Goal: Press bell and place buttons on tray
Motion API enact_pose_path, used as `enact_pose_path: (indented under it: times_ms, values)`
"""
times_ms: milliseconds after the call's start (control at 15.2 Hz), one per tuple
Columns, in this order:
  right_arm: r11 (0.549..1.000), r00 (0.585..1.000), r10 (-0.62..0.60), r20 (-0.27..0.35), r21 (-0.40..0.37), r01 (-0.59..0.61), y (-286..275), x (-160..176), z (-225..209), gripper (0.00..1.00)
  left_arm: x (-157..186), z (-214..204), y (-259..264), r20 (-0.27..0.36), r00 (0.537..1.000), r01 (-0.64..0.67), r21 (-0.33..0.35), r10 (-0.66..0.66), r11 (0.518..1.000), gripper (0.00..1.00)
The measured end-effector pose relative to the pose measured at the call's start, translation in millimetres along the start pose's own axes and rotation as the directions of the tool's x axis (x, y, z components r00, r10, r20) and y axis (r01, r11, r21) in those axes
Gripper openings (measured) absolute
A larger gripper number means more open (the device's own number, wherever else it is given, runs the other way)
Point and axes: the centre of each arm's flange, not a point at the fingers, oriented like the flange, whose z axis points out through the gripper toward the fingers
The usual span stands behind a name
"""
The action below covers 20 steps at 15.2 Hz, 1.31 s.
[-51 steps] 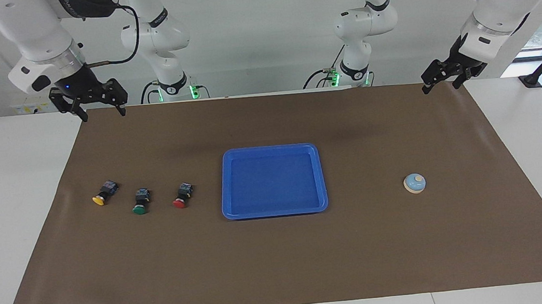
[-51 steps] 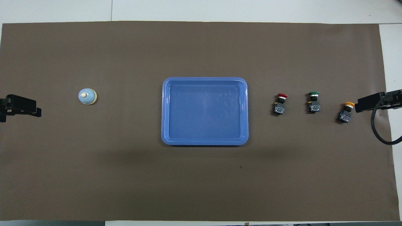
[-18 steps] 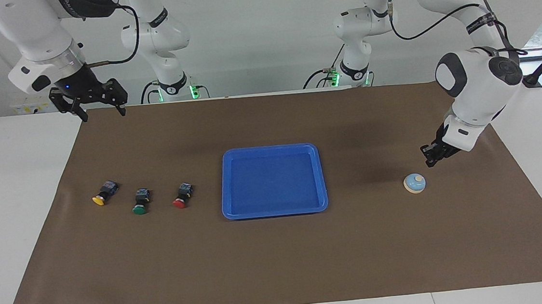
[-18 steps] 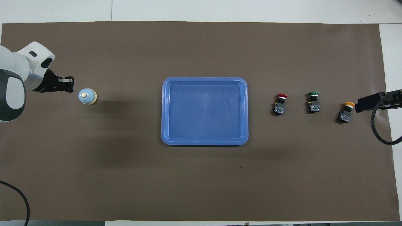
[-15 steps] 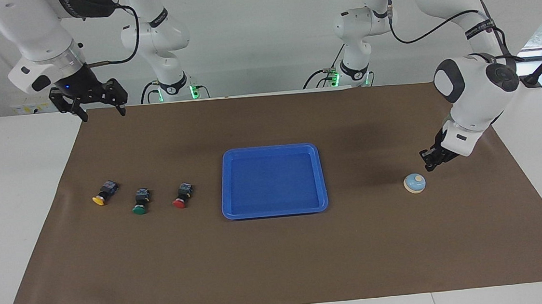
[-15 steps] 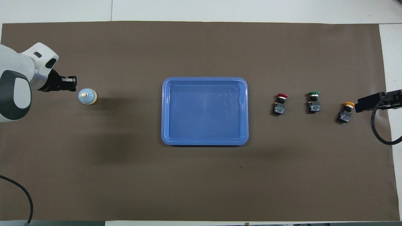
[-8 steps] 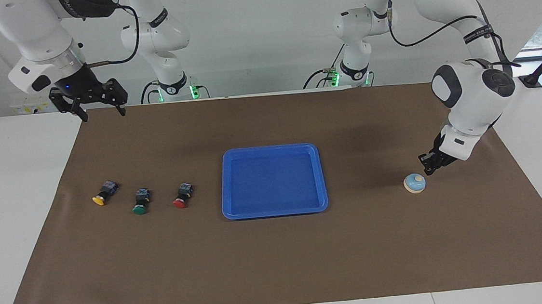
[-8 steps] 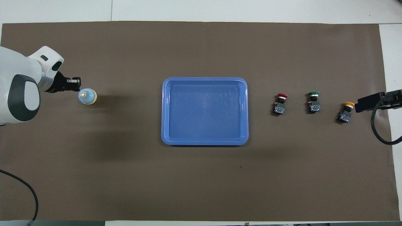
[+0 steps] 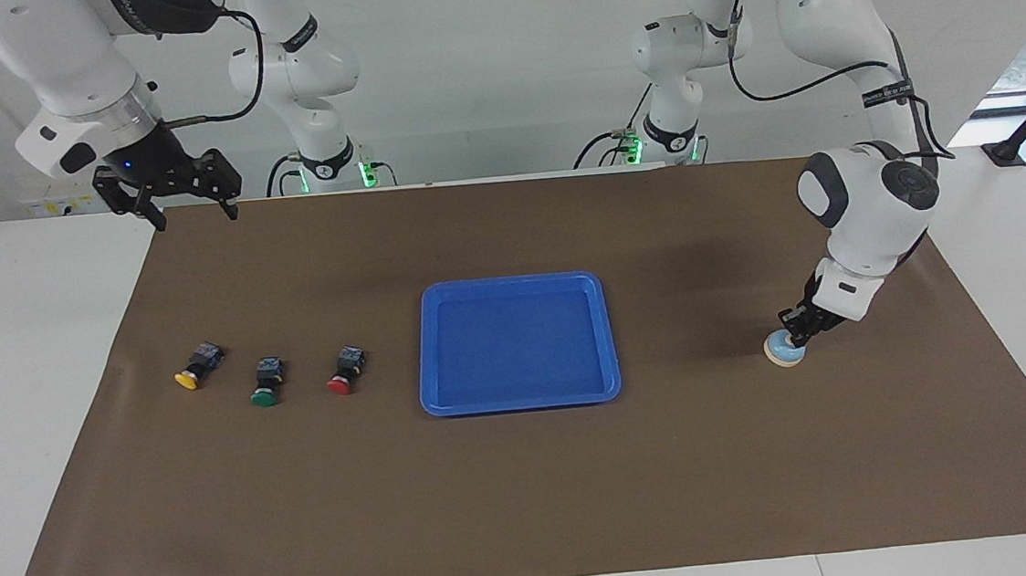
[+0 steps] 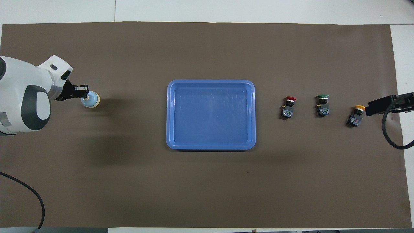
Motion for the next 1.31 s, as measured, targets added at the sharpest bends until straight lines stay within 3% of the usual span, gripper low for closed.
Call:
enact_pose_path:
  times_ms: [262,525,590,787,1115,1181,1312]
  values:
    - [1.000,1.000,0.000,0.000,0.000,0.000,0,0,0,1.00,6,-12,-3,0.011,1.000,0.005,0.001,-0.005,1.000,0.01]
    - [1.000,1.000,0.000,0.000,0.000,0.000,0,0,0,1.00,8,-105,-8,0.057,0.998,0.012,0.001,-0.013,1.000,0.01]
    - [1.000,1.000,0.000,0.000,0.000,0.000,0,0,0,1.00,0,-138,-9,0.055,0.998,0.015,0.002,-0.015,1.000,0.07]
    - [1.000,1.000,0.001,0.000,0.000,-0.001,0,0,0,1.00,-36,-218,-11,0.043,0.999,0.016,0.003,-0.016,1.000,0.39]
    - [1.000,1.000,0.015,-0.006,0.001,-0.015,8,-3,-3,1.00,-68,-271,-8,0.058,0.998,0.011,0.005,-0.011,1.000,0.94]
    - [1.000,1.000,0.016,-0.008,0.000,-0.016,8,-3,-4,1.00,-68,-277,-8,0.067,0.998,0.010,0.005,-0.011,1.000,1.00]
    - [1.000,1.000,0.016,-0.011,0.000,-0.016,8,-4,-6,1.00,-66,-283,-7,0.071,0.997,0.010,0.004,-0.010,1.000,1.00]
